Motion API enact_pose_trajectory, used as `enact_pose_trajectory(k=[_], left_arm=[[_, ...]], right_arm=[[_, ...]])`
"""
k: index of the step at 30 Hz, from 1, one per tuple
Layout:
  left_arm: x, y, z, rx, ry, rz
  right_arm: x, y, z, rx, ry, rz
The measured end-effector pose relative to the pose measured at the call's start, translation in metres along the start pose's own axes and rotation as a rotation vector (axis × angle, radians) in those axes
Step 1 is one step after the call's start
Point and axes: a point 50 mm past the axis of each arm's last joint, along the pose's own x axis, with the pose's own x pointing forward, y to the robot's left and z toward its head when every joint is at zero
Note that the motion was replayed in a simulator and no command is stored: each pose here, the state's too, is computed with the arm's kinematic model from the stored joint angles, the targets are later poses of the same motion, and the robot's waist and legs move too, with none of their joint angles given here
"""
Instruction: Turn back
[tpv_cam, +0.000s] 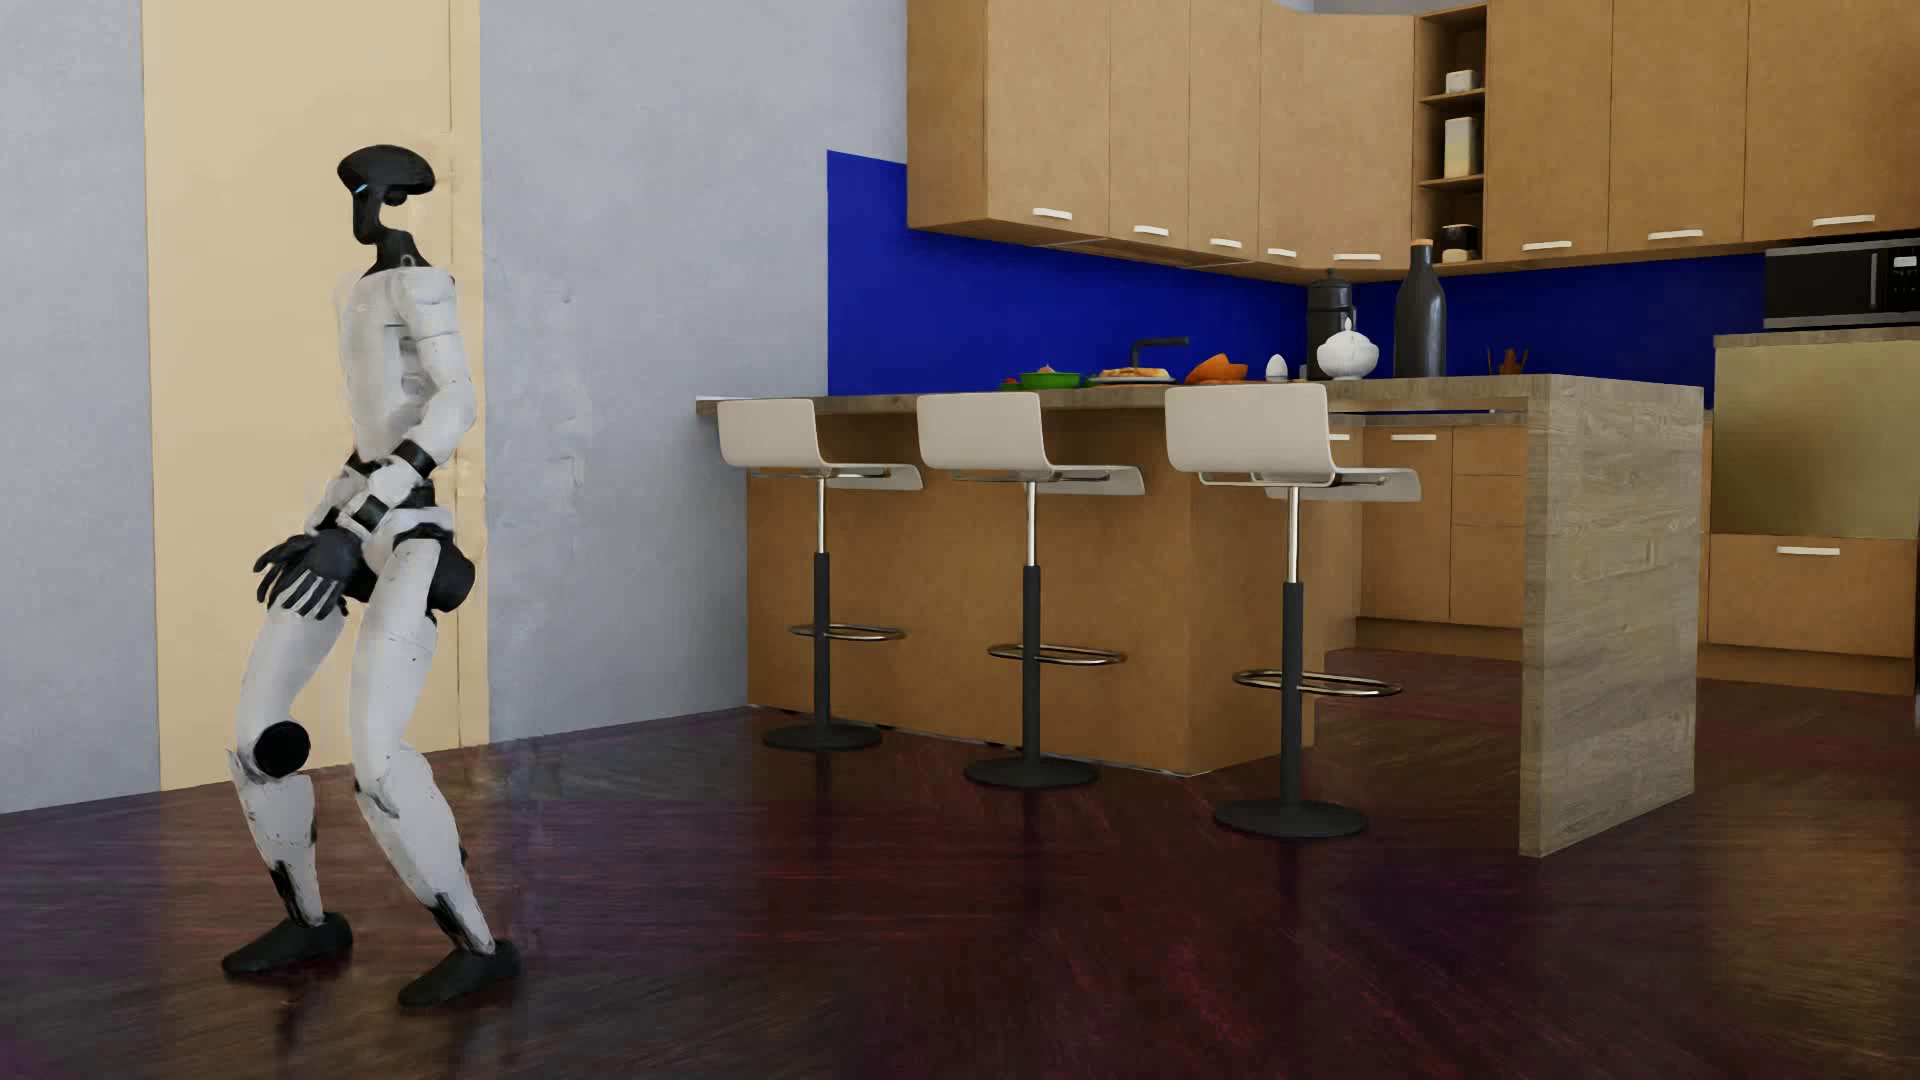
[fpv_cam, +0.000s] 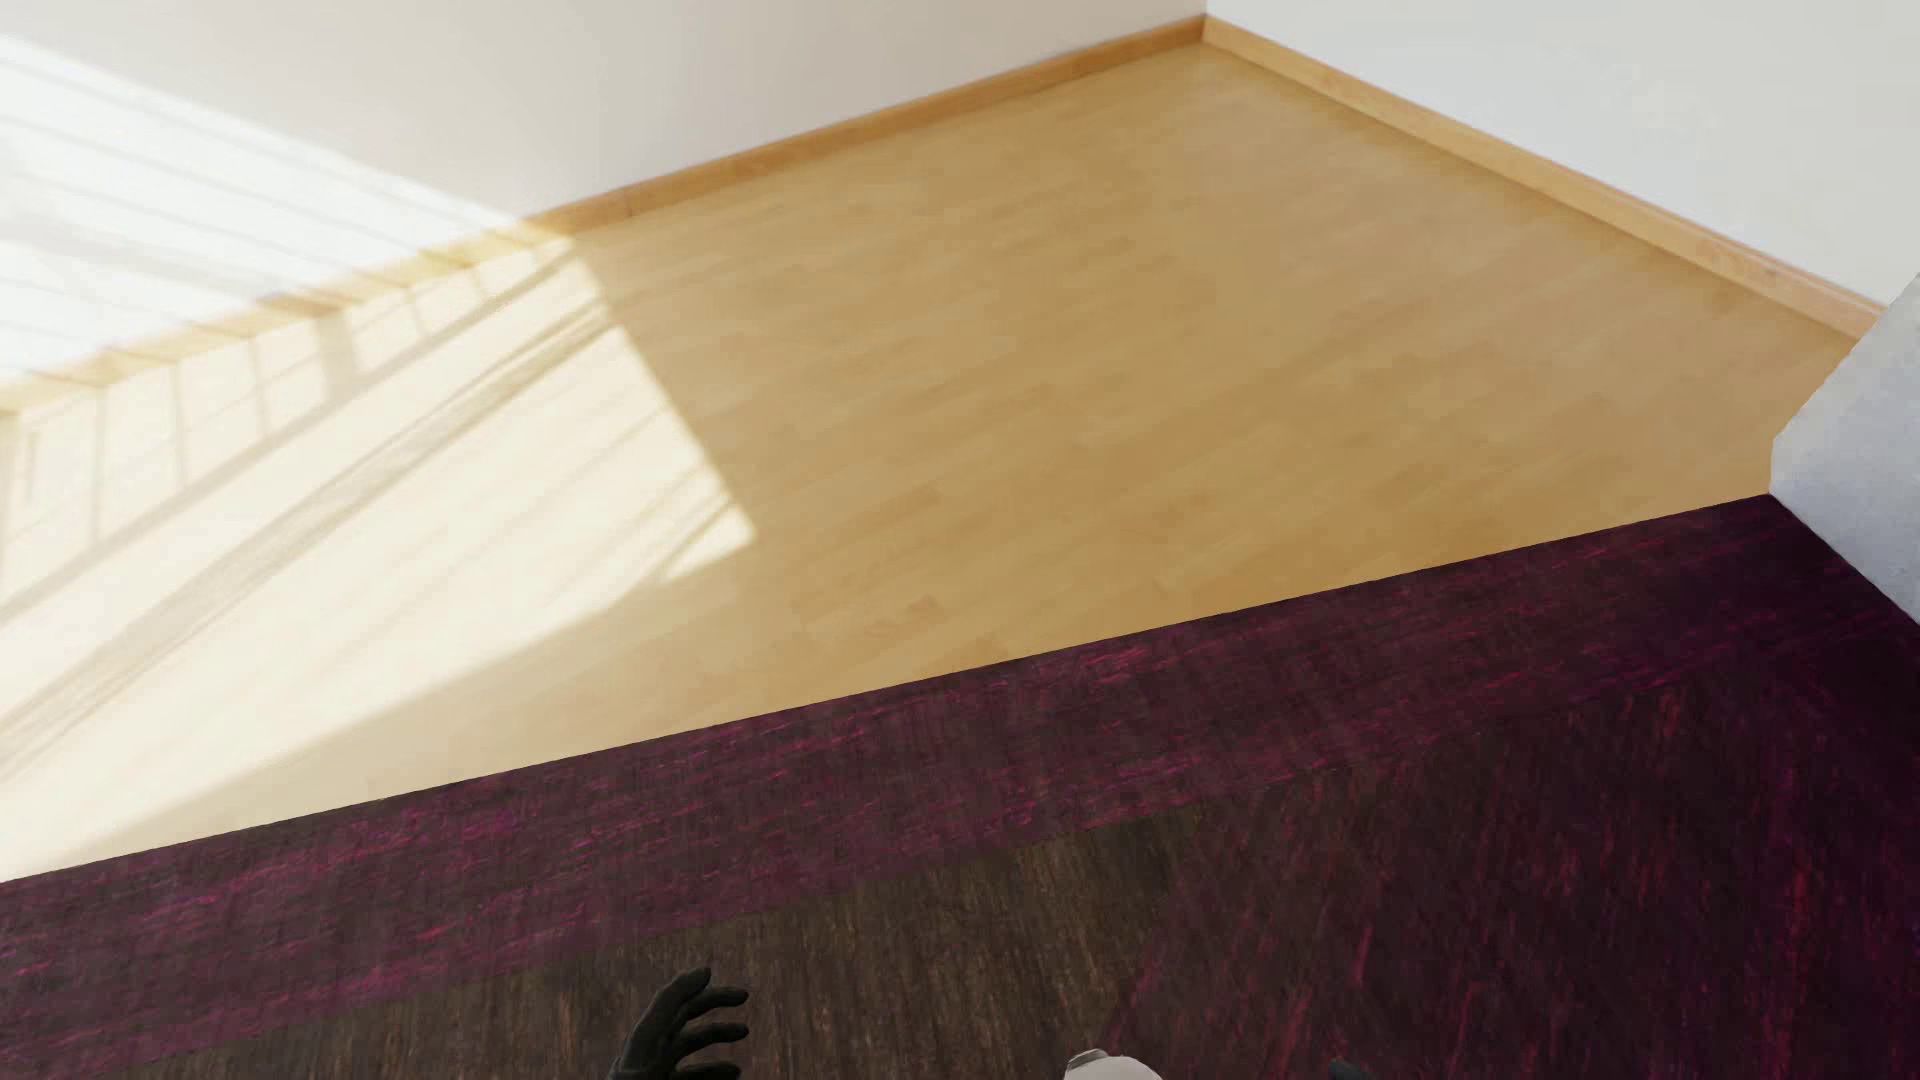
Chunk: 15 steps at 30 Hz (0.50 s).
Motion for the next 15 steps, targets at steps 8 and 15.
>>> enact_pose_trajectory(k=[8,15], left_arm=[[-0.004,0.001,0.005,0.058,-0.141,0.004],[0.003,0.001,0.000,0.124,-0.004,-0.040]], right_arm=[[0.001,-0.012,0.006,-0.014,-0.050,-0.053],[-0.003,-0.012,-0.014,0.045,0.024,-0.094]])
